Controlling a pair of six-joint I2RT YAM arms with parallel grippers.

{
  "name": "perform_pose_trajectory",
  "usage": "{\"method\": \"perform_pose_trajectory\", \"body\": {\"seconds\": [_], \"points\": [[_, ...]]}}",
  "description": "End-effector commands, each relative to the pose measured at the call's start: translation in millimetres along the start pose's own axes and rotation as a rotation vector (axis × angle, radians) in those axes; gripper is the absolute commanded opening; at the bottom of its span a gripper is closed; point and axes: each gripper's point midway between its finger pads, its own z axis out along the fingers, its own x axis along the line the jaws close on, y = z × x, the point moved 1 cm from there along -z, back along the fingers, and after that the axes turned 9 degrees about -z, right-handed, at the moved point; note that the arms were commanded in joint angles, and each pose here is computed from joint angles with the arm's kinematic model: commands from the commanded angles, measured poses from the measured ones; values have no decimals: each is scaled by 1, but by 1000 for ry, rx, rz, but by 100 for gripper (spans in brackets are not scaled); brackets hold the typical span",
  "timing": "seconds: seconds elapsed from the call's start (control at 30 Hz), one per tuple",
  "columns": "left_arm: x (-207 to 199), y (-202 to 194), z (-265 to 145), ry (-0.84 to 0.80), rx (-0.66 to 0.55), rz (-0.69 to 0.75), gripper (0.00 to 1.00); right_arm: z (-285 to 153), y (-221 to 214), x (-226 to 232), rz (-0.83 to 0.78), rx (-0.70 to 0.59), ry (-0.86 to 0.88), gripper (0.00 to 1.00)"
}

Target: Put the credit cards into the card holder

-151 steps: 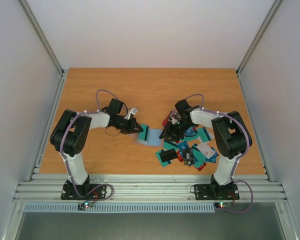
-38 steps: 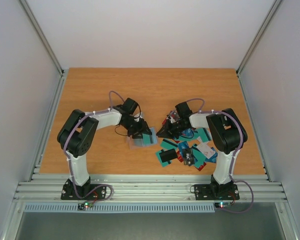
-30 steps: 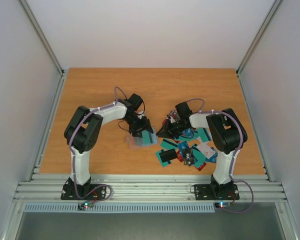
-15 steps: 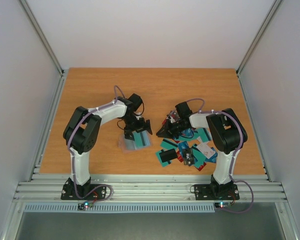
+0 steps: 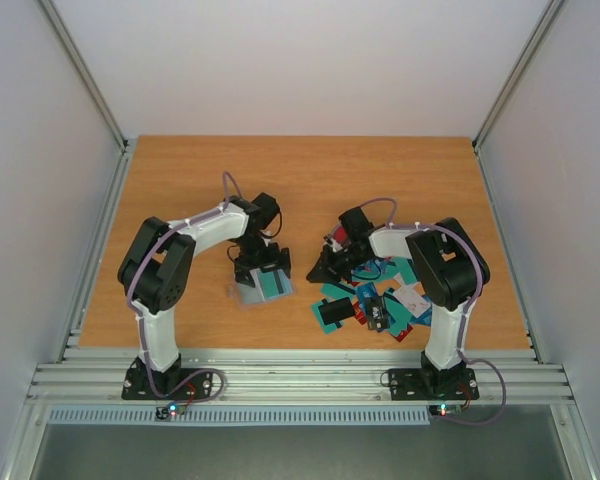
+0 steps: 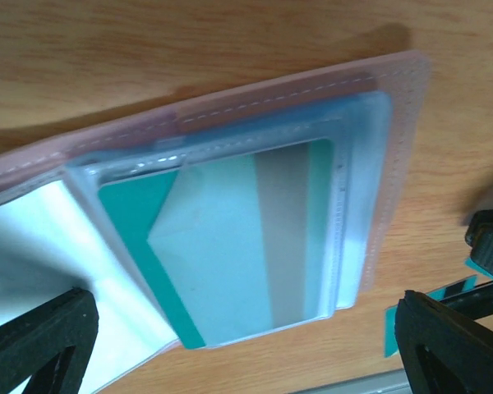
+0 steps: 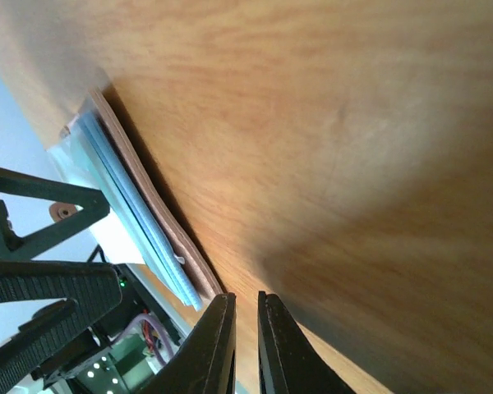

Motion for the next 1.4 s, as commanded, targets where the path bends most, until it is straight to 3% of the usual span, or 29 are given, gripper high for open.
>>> {"method": "perform_pose_trajectory", "body": {"seconds": [0.0, 0.17, 0.57, 0.9, 1.37], "points": [[14, -4, -4, 73, -10, 34, 99, 10, -22, -18, 90, 75, -78, 10], [11, -8, -2, 48, -6, 28, 98, 14, -23, -19, 83, 80, -88, 10], [-19, -5, 9, -72, -3, 103, 84, 11, -23, -14, 54, 65, -120, 10], [-47, -10, 3, -176, 24, 116, 84, 14, -23, -18, 73, 70, -122, 9], [-57, -6, 0, -156, 44, 103, 85, 15, -20, -18, 88, 64, -117, 8]]}}
